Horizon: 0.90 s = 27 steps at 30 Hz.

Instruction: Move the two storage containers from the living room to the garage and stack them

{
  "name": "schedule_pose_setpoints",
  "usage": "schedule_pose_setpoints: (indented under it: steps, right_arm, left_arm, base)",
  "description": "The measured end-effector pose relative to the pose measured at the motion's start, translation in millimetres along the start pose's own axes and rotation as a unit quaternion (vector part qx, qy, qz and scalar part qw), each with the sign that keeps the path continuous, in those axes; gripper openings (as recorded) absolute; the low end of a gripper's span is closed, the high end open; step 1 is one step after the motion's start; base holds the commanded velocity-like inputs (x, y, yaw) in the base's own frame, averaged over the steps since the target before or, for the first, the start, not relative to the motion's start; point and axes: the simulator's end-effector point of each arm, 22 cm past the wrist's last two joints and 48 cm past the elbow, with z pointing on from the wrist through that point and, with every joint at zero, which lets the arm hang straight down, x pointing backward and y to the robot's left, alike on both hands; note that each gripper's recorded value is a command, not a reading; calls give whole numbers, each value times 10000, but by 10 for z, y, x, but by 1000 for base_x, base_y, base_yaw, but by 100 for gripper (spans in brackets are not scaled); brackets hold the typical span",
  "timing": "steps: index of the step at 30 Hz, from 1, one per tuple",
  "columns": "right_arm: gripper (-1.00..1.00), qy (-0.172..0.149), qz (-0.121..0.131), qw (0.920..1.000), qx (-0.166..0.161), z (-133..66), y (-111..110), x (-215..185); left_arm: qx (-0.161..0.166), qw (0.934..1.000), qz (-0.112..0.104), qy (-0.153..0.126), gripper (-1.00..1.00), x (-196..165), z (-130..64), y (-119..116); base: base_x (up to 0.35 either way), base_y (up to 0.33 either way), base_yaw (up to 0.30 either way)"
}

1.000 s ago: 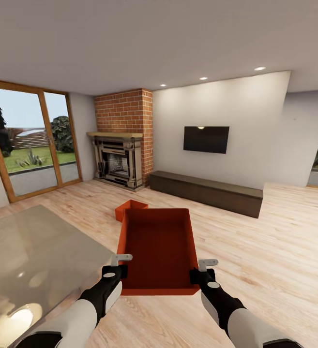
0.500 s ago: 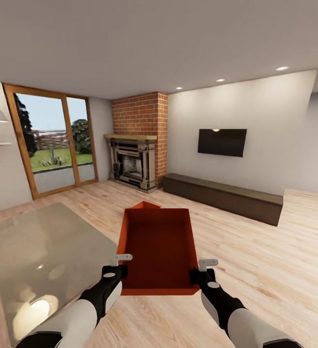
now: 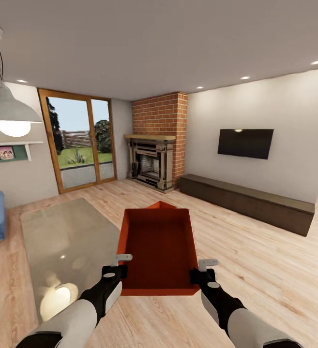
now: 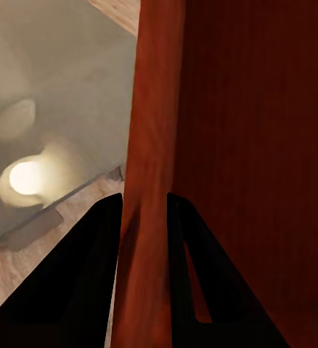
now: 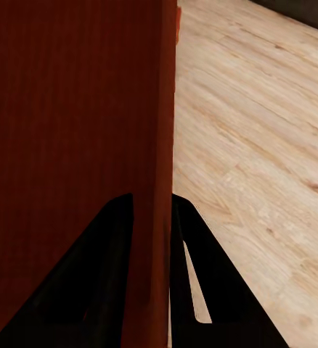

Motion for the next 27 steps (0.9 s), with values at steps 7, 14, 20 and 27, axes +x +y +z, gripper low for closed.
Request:
schedule_pose_setpoints:
  steps: [7,14,20,27]
  right_arm:
    - [-100,0,1,10000,0,0,0,0]
    - [-100,2,-1,10000,1,4,-1,2]
    - [-100,-1,2,10000,2,5,-2,2]
    - [-100,-2,2,10000,2,5,-2,2]
  left_arm:
    - [1,10000,1,0,-100,0,0,0]
    - [-10,10000,-1,3,-100,2,3,-1]
    - [-10,10000,2,1,-100,0,4,-2]
    - [-10,10000,2,1,-100,0,4,-2]
  base:
    - [0,0,267]
    - [-113,-47,267]
    - [-290,-86,267]
    - [-303,-79,267]
